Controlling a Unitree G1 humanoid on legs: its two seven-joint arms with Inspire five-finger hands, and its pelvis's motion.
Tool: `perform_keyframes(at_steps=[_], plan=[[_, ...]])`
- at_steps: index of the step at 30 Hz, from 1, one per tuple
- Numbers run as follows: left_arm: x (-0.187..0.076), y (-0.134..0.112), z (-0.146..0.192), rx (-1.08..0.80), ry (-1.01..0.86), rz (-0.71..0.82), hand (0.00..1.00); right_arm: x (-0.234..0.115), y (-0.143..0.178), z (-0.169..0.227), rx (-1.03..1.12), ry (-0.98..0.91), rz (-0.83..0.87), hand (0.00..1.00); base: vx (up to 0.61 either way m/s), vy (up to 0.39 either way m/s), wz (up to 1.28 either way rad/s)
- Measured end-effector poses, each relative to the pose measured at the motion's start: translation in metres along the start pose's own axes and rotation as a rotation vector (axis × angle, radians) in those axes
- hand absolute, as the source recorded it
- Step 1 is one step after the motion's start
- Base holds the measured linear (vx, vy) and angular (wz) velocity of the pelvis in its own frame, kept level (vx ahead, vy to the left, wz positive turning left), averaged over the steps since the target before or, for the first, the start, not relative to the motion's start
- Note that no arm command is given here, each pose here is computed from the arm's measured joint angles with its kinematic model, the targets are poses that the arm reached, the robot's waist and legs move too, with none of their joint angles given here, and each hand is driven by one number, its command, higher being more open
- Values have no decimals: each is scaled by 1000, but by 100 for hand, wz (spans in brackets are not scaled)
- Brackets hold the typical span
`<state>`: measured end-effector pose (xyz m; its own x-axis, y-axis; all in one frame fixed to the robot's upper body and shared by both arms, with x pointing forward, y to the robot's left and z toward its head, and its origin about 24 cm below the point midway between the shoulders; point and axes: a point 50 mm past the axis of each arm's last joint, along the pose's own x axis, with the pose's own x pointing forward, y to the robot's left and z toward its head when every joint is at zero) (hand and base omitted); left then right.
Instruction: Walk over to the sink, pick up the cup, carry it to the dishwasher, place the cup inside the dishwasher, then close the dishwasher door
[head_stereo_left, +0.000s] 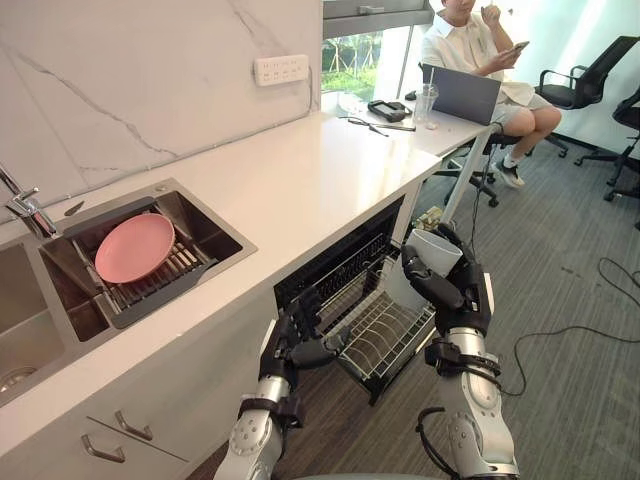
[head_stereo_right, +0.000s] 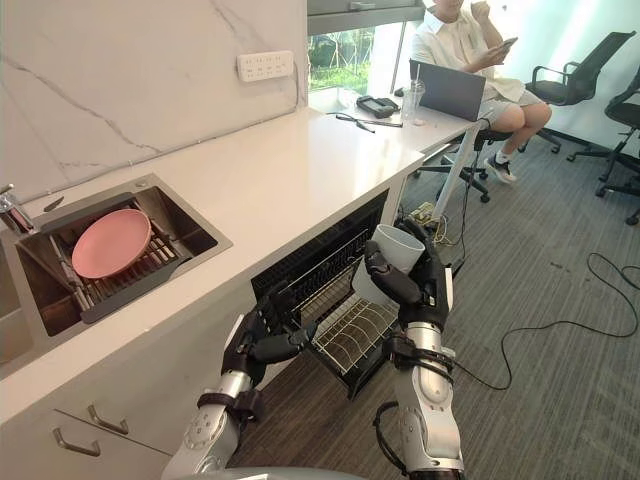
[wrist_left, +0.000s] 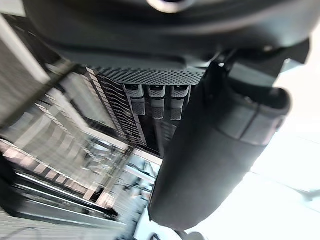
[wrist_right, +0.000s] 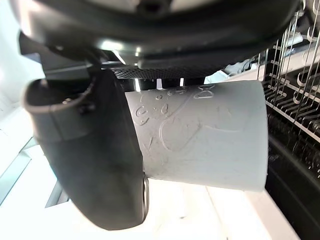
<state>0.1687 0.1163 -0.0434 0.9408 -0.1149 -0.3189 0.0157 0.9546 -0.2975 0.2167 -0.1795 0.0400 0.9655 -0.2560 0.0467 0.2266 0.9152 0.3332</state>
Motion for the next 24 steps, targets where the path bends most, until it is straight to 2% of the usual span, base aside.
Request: perform_keyframes(at_steps=[6,11,17,24], plan=[[-13,33,-31,12,142,132,90,-2,-13,0,-96,-4,-36,30,-1,-1,1],[-29,62,-60,75,296,218,90,-5,-20,-16,-186,66,-37,30,-12,-5,7],[-41,79,-75,113,383,280,90,-8,-25,-31,-240,130,-41,30,15,-10,13],[-45,89,-83,160,437,322,90,-2,-30,-29,-361,124,-9,30,40,-22,7]])
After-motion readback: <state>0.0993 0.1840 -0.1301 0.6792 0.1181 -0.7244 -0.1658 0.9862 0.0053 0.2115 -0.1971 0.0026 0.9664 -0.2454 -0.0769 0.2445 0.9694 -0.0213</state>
